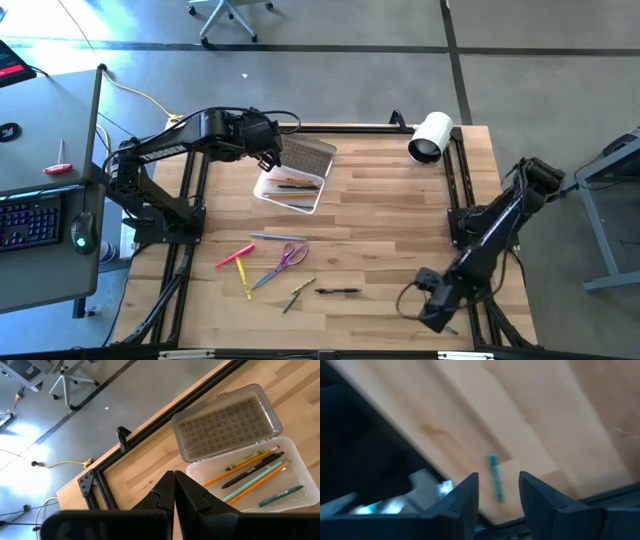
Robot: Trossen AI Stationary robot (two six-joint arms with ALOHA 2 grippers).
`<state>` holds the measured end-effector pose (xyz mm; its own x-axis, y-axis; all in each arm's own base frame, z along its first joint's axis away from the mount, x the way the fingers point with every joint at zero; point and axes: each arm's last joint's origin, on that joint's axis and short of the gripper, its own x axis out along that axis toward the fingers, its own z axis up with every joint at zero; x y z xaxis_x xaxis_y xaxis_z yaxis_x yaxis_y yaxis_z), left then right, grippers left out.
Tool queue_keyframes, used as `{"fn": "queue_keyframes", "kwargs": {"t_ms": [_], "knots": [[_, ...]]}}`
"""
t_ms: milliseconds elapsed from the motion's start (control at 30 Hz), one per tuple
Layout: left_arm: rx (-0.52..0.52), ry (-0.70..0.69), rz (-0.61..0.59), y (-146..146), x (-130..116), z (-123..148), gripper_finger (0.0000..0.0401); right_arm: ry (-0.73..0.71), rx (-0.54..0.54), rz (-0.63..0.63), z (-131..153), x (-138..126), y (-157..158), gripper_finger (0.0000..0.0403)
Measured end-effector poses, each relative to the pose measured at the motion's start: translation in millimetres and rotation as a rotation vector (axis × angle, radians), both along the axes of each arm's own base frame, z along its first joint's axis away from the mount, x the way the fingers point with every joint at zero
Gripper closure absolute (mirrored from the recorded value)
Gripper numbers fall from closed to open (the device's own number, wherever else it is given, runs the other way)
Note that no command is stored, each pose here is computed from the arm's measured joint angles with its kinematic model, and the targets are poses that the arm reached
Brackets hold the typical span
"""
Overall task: Pick & place school supplies into a supply box
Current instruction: Put the green crayon into the black supply box
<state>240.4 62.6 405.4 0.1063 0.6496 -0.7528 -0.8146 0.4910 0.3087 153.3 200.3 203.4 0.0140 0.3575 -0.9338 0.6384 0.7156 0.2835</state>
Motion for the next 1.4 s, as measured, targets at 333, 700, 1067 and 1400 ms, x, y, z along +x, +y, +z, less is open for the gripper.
{"fn": "queue_keyframes", "kwargs": {"t_ms": [333,700,1067,1400], "knots": [[0.007,-0.045,-0.002,0.7,4.0,1.3,0.0355,0.163,0.014,0.052,-29.5,-12.4,29.5,0.0284],[0.005,-0.044,-0.004,0.7,4.0,1.2,0.0355,0.182,-0.005,0.073,-46.5,2.5,52.3,0.0284],[0.006,-0.043,-0.004,0.6,3.9,1.2,0.0355,0.229,-0.077,0.111,-73.6,5.0,56.2,0.0284],[0.035,-0.038,0.005,1.3,3.6,1.8,0.0355,0.259,-0.114,0.137,-88.0,5.4,56.1,0.0368]]}}
